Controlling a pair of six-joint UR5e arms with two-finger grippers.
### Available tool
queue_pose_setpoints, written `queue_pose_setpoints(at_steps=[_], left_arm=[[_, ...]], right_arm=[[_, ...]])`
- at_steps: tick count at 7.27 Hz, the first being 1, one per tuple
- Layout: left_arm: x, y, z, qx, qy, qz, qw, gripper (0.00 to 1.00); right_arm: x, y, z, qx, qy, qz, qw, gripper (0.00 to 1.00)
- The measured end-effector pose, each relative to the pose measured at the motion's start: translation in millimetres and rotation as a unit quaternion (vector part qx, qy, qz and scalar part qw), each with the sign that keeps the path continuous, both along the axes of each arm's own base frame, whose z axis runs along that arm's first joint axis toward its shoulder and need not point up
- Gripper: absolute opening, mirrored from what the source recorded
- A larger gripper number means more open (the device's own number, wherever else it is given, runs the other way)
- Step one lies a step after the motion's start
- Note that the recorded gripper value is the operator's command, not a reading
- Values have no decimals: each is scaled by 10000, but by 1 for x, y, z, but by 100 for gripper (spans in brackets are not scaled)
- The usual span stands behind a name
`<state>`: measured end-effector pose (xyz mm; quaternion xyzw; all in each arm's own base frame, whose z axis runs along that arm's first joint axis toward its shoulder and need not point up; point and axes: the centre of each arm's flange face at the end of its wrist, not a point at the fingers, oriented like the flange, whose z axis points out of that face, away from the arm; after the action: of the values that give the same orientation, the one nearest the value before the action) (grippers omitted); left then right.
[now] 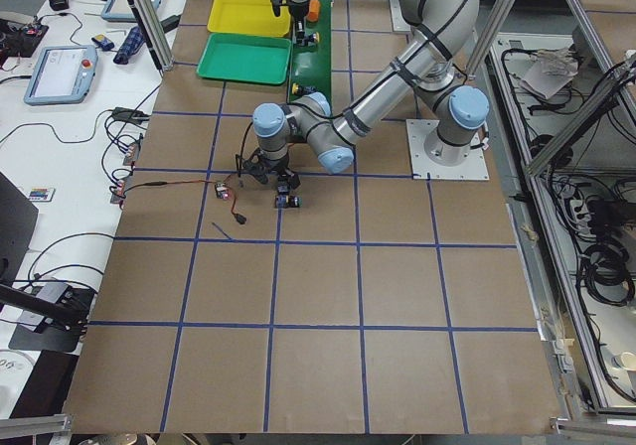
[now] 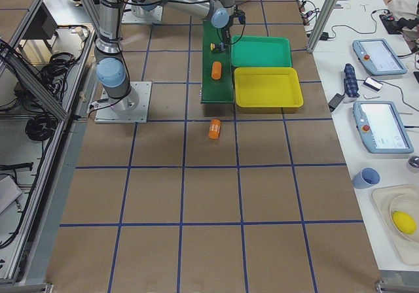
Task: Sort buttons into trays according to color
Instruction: 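Lift the yellow-capped button with the right gripper and place it in the yellow tray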
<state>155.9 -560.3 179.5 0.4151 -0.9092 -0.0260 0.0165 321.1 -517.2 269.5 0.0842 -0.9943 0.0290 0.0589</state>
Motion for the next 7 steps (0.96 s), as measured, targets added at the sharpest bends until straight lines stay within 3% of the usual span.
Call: queue_pose_setpoints(at_steps=[4,7], left_arm=[[2,-3,-1,16,-4,318,9995,100],[3,-6,6,-52,-33,439,9990,100]], right_arm=[[-41,-59,73,-768,516,568,9941,0],[-118,-118,45,-723,794,1025,9889,0]])
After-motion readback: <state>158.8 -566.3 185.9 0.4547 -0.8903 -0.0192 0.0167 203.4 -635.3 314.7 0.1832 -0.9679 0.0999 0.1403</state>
